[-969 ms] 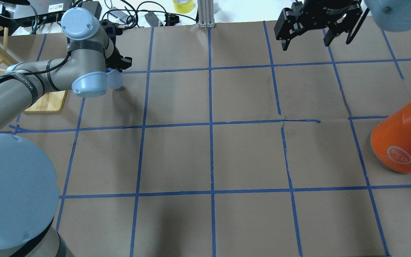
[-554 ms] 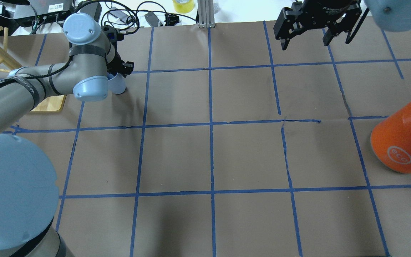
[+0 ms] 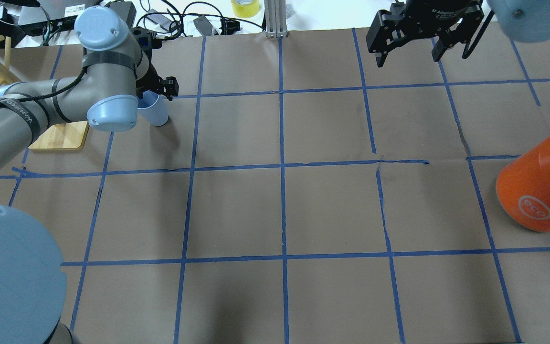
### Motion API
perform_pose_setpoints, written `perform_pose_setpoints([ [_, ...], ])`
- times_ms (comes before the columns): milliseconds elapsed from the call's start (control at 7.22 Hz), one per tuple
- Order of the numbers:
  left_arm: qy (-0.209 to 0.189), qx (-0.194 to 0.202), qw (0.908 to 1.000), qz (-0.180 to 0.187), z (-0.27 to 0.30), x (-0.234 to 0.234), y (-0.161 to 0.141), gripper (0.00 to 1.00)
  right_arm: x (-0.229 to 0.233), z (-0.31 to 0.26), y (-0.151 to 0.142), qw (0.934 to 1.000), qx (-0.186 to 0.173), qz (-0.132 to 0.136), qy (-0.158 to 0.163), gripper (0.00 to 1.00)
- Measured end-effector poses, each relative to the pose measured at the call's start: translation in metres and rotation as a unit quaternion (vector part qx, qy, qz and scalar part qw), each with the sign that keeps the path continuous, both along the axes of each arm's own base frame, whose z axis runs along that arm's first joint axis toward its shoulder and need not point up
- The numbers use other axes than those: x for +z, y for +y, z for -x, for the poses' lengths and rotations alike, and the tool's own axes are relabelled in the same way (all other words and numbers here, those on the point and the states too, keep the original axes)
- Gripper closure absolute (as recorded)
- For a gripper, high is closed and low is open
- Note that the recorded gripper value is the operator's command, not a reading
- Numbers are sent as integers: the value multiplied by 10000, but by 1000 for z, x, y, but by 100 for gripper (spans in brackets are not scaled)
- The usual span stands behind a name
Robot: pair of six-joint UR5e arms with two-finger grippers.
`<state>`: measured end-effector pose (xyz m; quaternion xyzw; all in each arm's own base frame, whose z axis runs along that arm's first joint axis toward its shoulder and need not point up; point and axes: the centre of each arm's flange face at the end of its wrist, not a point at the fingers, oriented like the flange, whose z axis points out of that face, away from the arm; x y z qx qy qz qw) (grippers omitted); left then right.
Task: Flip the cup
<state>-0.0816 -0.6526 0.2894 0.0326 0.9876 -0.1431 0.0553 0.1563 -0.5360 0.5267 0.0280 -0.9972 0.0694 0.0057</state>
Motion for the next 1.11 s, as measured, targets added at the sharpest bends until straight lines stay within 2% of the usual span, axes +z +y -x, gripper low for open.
perform_pose_setpoints([
  [415,39,34,9983,-572,6,118,34,10,-1,0,0,10000,-2,-24,17,0],
  [692,110,164,9972,-723,24,207,82,7,-2,1,1,10000,-7,-55,38,0],
  [831,140,189,9965,-808,31,229,104,1,-2,1,1,10000,-12,-69,53,0],
  [1108,242,203,9960,-837,35,233,119,0,-3,1,1,9999,-30,-76,66,0],
])
